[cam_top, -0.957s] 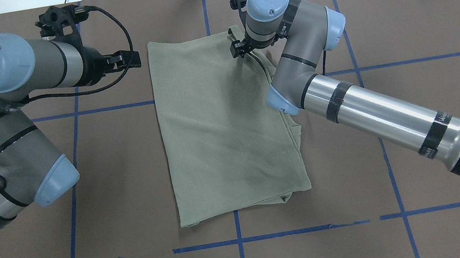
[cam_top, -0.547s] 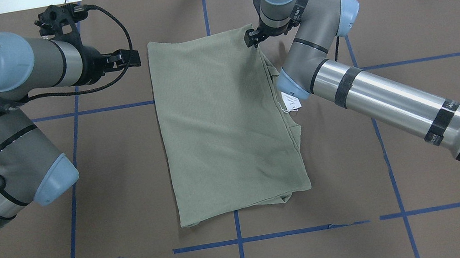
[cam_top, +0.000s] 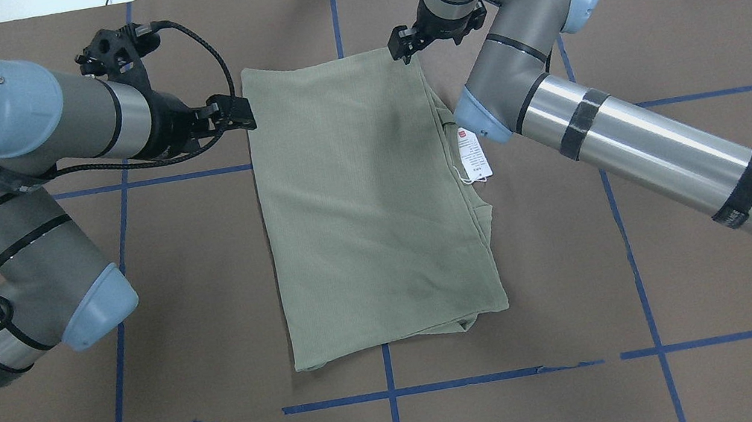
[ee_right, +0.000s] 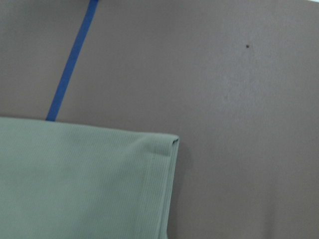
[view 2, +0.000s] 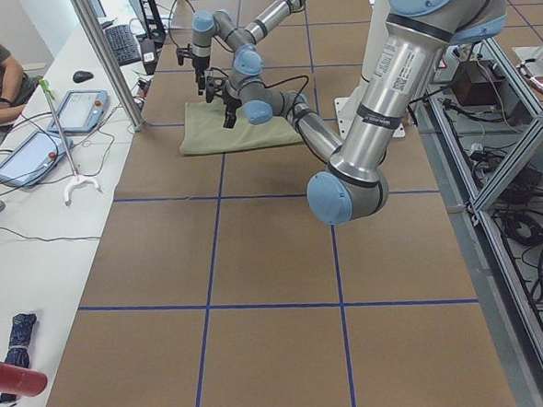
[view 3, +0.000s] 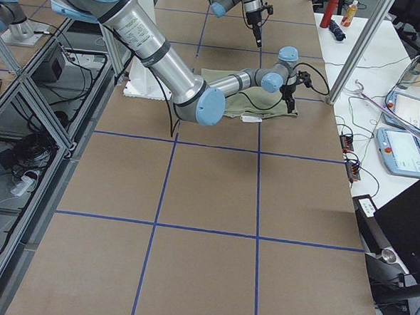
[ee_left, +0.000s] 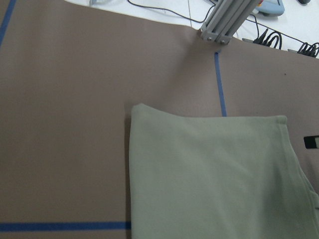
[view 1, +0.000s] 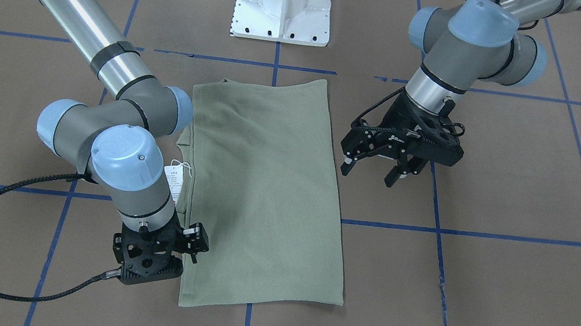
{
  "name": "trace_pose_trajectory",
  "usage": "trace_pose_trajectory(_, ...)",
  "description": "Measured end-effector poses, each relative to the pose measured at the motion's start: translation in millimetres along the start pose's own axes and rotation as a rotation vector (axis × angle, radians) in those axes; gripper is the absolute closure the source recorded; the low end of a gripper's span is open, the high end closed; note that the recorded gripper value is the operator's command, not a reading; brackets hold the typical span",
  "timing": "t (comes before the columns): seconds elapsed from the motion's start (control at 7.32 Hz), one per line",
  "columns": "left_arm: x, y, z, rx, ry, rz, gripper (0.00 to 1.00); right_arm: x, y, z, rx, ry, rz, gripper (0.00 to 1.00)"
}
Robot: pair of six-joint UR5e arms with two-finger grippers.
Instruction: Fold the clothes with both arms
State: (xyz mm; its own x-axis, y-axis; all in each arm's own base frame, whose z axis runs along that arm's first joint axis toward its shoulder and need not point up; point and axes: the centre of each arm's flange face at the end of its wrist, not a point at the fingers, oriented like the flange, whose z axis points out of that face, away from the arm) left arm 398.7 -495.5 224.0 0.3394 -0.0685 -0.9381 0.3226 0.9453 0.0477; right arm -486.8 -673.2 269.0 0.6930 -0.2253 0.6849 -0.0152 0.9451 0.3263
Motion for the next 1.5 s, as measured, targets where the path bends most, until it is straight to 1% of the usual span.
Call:
trace_pose_trajectory(0.14,13,23,-4,-0.077,0.032,-0.113,0.00,-1,27,-19,-0.046,-0.028,0.016,0.00)
trace_pose_trajectory(0.27,18,50,-1,-0.133,0.035,-0.220,0.00,3,65,-37,-0.091,-0.059,0.042,0.00)
trace_pose_trajectory(0.41,14,79,10,-0.163,0.011,-0.311,0.00,6,104,-54,-0.121,-0.084,0.077,0.00)
trace_pose_trajectory(0.55,7,118,27,-0.166,-0.024,-0.368,0.00,6,136,-69,-0.141,-0.099,0.101,0.00)
trace_pose_trajectory(0.68,-2,166,47,-0.160,-0.077,-0.413,0.00,8,164,-81,-0.154,-0.112,0.128,0.00)
trace_pose_trajectory(0.82,-6,207,63,-0.162,-0.140,-0.447,0.01,9,179,-91,-0.159,-0.120,0.158,0.00)
trace_pose_trajectory(0.96,-6,238,72,-0.170,-0.196,-0.469,0.02,9,185,-97,-0.161,-0.125,0.173,0.00)
trace_pose_trajectory(1.09,-3,258,76,-0.172,-0.230,-0.478,0.06,10,188,-99,-0.163,-0.126,0.179,0.00)
trace_pose_trajectory(1.37,2,275,77,-0.180,-0.254,-0.476,0.09,9,190,-99,-0.164,-0.126,0.181,0.00)
trace_pose_trajectory(1.5,3,277,79,-0.176,-0.258,-0.474,0.10,8,191,-97,-0.166,-0.124,0.180,0.00)
